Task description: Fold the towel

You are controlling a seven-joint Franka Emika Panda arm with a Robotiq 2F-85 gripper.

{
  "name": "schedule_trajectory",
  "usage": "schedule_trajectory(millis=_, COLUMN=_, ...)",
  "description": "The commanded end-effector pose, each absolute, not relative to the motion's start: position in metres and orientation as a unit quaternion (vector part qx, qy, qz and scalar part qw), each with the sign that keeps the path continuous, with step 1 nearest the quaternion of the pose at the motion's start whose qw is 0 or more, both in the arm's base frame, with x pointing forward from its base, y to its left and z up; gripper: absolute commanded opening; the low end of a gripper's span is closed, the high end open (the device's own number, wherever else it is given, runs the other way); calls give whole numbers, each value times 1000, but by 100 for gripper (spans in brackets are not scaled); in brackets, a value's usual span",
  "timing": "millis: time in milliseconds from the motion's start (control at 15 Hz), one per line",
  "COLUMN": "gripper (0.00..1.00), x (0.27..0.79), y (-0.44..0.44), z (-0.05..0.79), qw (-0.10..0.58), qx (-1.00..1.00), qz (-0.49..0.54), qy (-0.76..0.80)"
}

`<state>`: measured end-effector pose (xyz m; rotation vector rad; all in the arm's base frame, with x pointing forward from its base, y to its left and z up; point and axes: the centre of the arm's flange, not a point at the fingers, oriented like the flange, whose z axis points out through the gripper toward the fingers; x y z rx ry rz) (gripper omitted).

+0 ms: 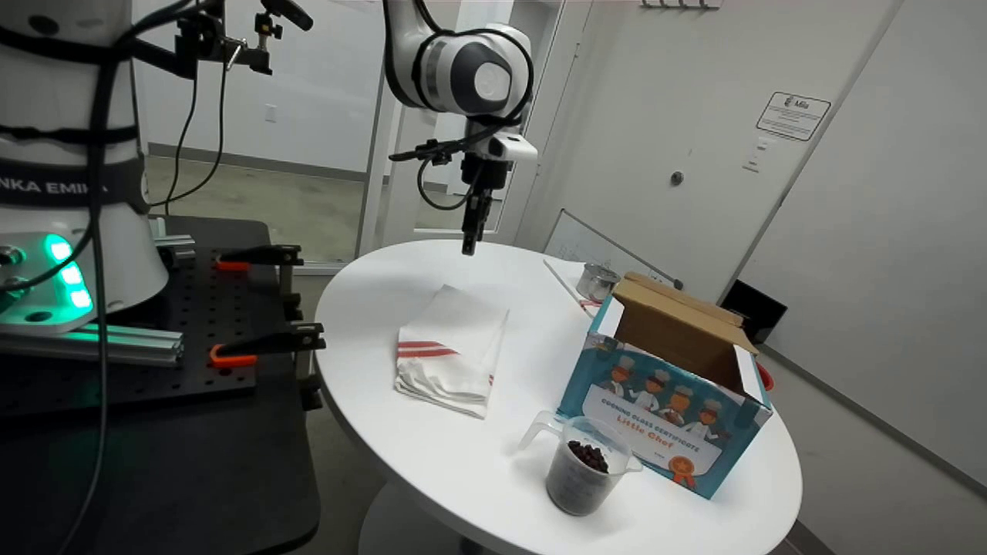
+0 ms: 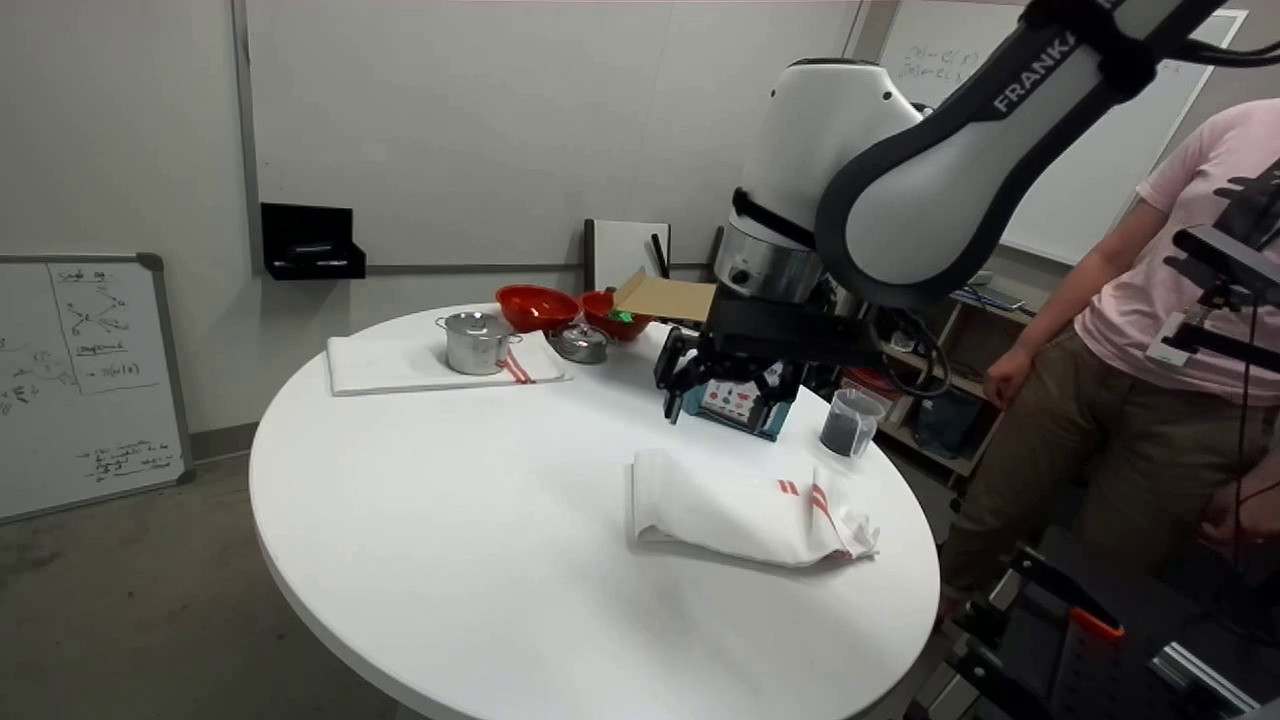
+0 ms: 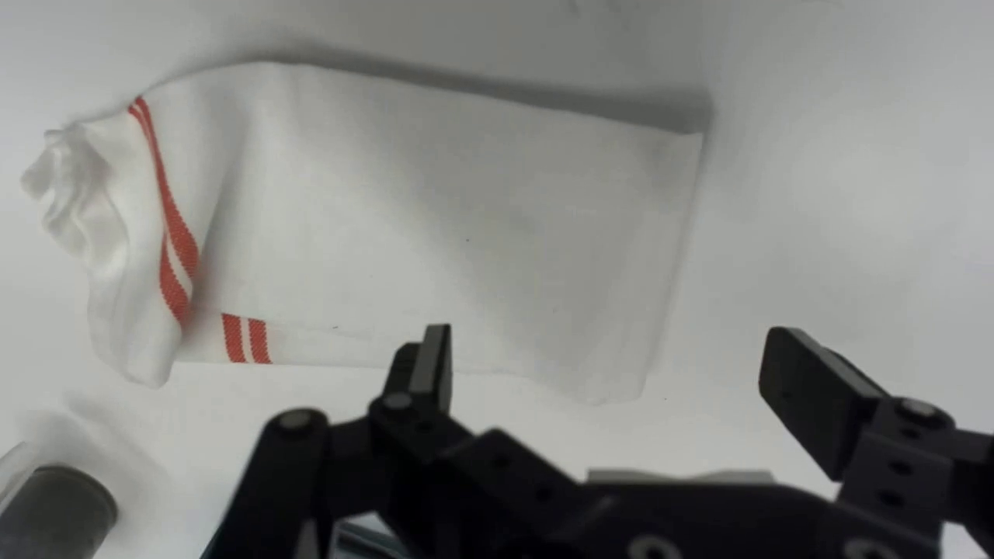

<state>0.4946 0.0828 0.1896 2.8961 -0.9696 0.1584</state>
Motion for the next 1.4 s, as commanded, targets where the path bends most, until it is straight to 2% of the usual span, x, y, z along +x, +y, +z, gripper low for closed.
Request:
schedule_trajectory(millis=0, gripper=100, x=526, y=91, z=165, qw=39, qx=943, qz=35, qy=-329)
schedule_trajectory(millis=1133, gripper=100, x=592, y=91, z=72, qw=40, qx=942, qz=-16, qy=-333)
schedule_trajectory(millis=1200, gripper=95, x=594, y=89, z=70, qw=42, qx=941, qz=-18, qy=-334)
schedule_trajectory(millis=1267, gripper=73, x=596, y=87, z=68, qw=42, qx=941, qz=-19, qy=-336)
schedule_trajectory(millis=1333, gripper=71, x=598, y=86, z=67, qw=43, qx=940, qz=-20, qy=-337)
